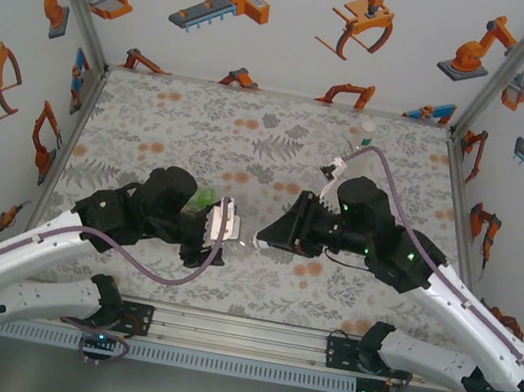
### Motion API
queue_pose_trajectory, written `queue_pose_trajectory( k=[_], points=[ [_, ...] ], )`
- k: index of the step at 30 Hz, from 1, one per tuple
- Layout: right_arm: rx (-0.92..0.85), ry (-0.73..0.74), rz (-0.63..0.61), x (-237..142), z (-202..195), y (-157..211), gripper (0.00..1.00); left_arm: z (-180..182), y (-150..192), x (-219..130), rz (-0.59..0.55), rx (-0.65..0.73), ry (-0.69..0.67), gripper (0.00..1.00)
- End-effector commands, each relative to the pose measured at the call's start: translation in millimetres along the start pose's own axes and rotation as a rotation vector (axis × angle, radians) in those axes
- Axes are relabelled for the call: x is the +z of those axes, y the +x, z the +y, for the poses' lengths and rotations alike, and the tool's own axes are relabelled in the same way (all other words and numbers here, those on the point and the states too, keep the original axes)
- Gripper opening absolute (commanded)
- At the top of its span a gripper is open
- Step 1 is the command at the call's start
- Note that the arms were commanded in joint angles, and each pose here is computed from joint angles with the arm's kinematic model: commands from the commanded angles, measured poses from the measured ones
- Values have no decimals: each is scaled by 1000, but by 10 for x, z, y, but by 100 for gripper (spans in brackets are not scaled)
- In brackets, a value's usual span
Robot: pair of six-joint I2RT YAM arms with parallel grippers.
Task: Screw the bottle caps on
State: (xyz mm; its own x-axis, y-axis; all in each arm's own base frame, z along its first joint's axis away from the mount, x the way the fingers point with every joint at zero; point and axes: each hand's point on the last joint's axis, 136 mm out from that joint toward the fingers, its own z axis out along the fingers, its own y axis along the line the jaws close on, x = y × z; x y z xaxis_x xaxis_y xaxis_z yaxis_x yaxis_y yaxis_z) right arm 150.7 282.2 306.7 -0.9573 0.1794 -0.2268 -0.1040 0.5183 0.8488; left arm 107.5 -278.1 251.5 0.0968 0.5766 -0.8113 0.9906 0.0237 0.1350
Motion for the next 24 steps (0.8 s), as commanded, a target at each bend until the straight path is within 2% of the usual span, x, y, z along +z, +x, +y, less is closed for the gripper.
queue_pose_trajectory(
  k=[1,8,14,19,22,24],
  points=[
    [331,49,-28,115,-222,11,11,97,-458,-89,-171,73,-41,0],
    [225,61,-56,-16,-83,-71,39,88,-442,-71,-165,80,-34,0],
    [-31,103,-124,-326,125,-230,62,66,-398,-65,-154,78,-28,0],
    [-260,67,-161,-487,414,-342,69,49,-384,-70,-153,73,-22,0],
    [-468,55,-171,-544,548,-377,68,40,-389,-78,-156,72,-19,0],
    [-667,24,-162,-557,657,-352,67,35,-399,-86,-160,72,-17,0]
  ],
)
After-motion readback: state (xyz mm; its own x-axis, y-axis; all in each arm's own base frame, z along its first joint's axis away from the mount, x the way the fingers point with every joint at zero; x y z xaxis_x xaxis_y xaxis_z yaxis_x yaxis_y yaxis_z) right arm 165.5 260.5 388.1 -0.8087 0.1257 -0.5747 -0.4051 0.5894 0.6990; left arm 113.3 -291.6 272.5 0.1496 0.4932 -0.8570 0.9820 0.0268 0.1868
